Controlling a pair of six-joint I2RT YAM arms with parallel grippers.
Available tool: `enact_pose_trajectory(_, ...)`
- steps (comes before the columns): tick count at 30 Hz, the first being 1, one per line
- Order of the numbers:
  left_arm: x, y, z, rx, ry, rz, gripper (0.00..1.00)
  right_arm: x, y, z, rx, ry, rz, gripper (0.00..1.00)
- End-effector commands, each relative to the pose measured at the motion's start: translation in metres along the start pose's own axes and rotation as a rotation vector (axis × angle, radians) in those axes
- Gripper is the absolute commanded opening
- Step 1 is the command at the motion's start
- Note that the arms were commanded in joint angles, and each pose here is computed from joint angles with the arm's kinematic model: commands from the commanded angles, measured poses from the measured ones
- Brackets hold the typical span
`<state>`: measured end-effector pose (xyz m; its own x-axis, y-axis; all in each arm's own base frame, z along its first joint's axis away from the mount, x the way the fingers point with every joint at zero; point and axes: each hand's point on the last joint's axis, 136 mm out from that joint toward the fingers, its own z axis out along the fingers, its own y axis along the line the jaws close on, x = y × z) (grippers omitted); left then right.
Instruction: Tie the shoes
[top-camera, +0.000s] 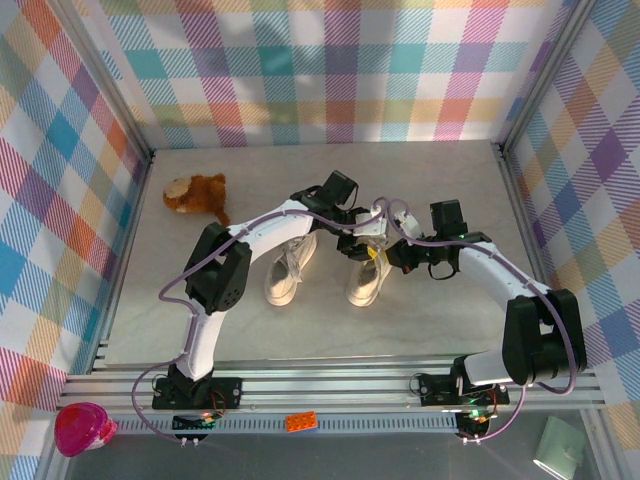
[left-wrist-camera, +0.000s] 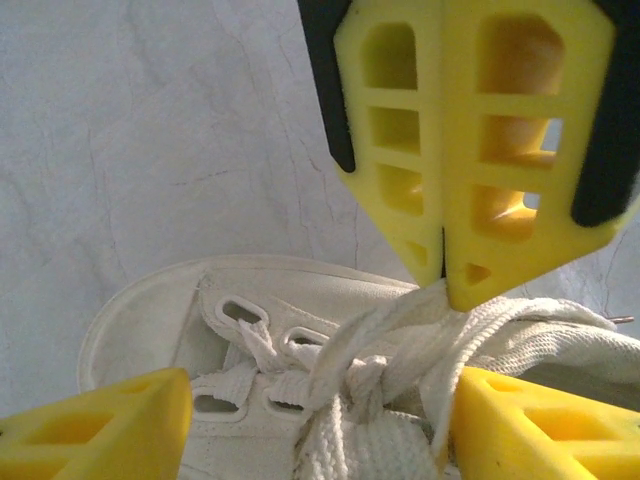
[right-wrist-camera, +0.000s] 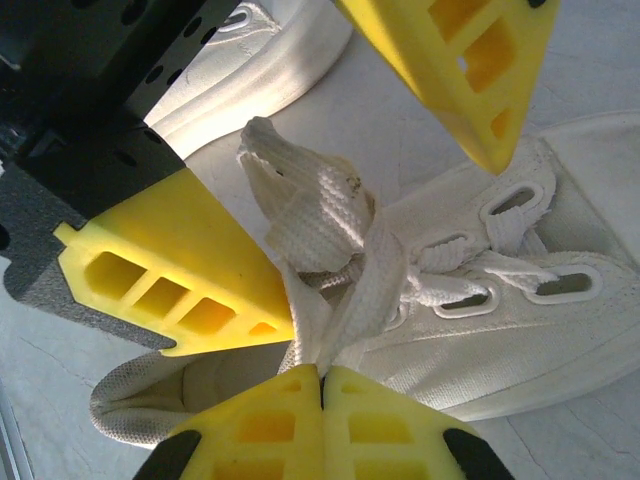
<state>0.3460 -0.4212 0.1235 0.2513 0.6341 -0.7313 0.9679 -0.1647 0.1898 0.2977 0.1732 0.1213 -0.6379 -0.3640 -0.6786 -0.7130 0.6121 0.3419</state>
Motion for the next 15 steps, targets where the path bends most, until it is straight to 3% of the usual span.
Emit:
enact_pose_trajectory(1,-0.0120,0.0071,0.0045,-0.012,-0.034,0.009,0.67,-0.0068,0.0110,-0.0057,-0.028,-0.020,-0.041,0.00)
enact_pose_trajectory(10,-0.0113,0.0091,0.0064,-0.002,-0.023,-0.017,0.64,-0.0096,0.0130,-0.0073,-0.028,-0.029,-0.061,0.00)
enact_pose_trajectory(15,-0.0101,0.0104,0.0078,-0.003,-0.019,-0.028,0.57,-0.0088,0.0133,-0.0064,-0.031,-0.023,-0.060,0.00)
